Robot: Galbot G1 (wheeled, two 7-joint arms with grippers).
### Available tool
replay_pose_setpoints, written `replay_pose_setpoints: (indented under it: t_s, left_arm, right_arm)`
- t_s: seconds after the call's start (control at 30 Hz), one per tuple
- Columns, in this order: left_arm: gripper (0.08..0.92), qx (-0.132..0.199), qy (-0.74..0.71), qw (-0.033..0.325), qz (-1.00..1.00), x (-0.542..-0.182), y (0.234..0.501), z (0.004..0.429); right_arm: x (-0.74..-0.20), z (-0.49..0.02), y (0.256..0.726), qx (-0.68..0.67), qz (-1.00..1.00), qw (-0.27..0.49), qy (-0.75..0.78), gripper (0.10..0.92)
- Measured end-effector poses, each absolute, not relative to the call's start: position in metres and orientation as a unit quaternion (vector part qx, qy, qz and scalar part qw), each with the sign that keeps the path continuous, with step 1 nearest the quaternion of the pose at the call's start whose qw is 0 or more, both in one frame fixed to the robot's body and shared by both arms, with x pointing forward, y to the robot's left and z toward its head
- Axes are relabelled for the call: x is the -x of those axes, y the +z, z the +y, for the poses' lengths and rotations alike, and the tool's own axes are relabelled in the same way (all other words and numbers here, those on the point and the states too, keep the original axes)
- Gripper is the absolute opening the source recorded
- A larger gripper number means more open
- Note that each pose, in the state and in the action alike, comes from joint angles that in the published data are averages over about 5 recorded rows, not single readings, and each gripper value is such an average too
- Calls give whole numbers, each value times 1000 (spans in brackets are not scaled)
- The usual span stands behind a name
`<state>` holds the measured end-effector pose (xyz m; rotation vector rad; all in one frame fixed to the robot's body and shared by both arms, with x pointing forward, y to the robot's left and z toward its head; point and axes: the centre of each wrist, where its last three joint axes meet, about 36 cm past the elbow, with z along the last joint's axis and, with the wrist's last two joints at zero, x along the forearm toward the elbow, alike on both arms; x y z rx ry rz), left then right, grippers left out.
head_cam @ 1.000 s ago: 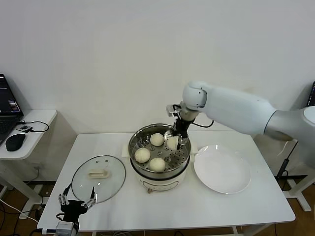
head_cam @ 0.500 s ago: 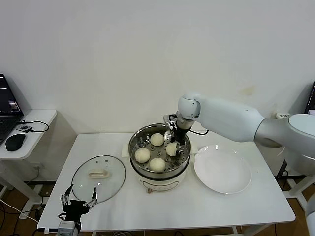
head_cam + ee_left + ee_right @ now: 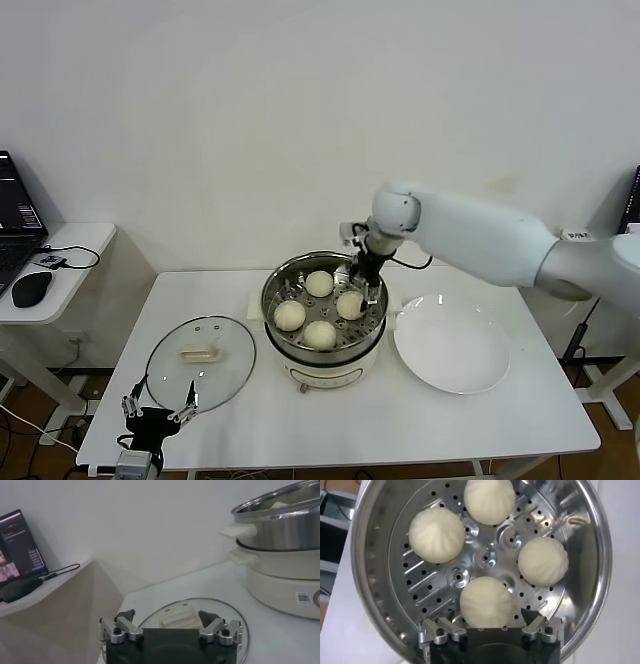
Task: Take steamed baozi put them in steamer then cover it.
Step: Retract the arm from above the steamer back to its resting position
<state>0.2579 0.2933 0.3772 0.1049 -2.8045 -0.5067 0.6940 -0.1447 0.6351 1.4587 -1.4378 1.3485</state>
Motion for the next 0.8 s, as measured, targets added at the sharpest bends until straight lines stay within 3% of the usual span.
replay_pose_setpoints:
  t_s: [0.4, 0.8]
  left_arm:
    - [823, -33, -170, 131, -976, -260, 381, 291]
    - [823, -37, -166, 114, -979, -267, 381, 290]
  right_arm:
    - [-665, -228, 697, -475, -745, 178, 434, 823]
    - [-587, -310, 639, -326, -908, 42, 261, 823]
